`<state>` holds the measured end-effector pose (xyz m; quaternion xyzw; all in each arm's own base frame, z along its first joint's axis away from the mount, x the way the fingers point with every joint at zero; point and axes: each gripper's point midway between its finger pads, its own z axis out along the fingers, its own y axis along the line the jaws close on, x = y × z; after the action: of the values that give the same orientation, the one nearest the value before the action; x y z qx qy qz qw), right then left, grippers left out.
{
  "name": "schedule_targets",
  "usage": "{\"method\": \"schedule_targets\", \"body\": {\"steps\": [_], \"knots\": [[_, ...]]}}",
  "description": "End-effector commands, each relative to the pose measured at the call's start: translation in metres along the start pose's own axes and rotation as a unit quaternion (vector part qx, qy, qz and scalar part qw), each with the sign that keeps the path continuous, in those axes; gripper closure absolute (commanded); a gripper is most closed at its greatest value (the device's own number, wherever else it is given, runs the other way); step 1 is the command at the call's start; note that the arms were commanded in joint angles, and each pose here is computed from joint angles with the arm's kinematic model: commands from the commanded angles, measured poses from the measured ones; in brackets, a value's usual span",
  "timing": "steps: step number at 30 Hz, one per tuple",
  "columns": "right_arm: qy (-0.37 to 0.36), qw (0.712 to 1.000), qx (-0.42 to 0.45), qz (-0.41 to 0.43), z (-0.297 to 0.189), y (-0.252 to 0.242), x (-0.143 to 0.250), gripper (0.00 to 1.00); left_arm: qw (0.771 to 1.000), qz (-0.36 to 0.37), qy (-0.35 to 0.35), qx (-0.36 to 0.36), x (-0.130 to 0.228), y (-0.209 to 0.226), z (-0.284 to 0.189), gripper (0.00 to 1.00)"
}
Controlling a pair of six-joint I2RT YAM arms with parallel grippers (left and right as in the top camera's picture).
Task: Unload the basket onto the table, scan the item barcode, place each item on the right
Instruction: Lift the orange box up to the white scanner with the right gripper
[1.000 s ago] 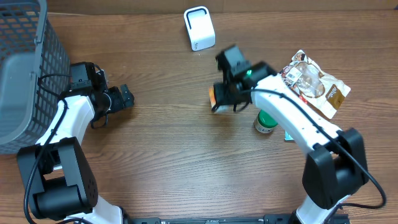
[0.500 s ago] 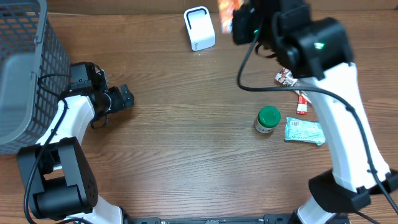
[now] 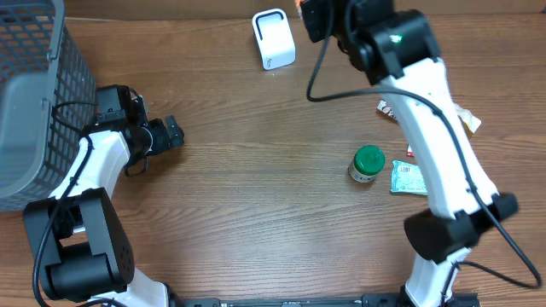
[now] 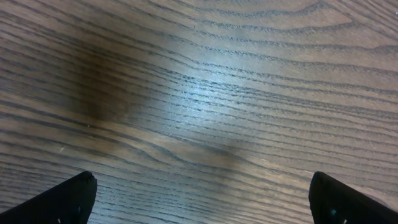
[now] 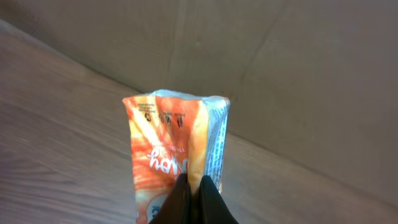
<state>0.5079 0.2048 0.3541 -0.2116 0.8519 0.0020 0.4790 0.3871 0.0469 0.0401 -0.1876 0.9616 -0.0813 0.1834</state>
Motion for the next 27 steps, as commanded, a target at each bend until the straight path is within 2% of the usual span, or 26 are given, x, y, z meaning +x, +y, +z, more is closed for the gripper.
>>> {"method": "schedule_targets", "body": {"steps": [1,5,16,24,27], "knots": [[0.008,0.997,0.014,-0.081,0.027,-0.001,0.007,0.96,1.000,0.008,-0.007,-0.006,-0.006,0.003,-0.001,0.00],[0.005,0.989,0.024,-0.146,0.065,0.004,0.012,0.96,1.000,0.008,-0.007,-0.006,-0.006,0.003,-0.001,0.00],[-0.010,0.965,0.064,-0.254,0.155,0.010,0.031,0.96,1.000,0.008,-0.007,-0.006,-0.006,0.003,-0.001,0.00],[-0.012,0.963,0.086,-0.257,0.200,0.015,0.053,0.96,1.000,0.008,-0.007,-0.006,-0.006,0.003,-0.001,0.00],[-0.001,0.954,0.084,-0.287,0.212,0.021,0.065,0.96,1.000,0.008,-0.007,-0.006,-0.006,0.003,-0.001,0.00]]}}
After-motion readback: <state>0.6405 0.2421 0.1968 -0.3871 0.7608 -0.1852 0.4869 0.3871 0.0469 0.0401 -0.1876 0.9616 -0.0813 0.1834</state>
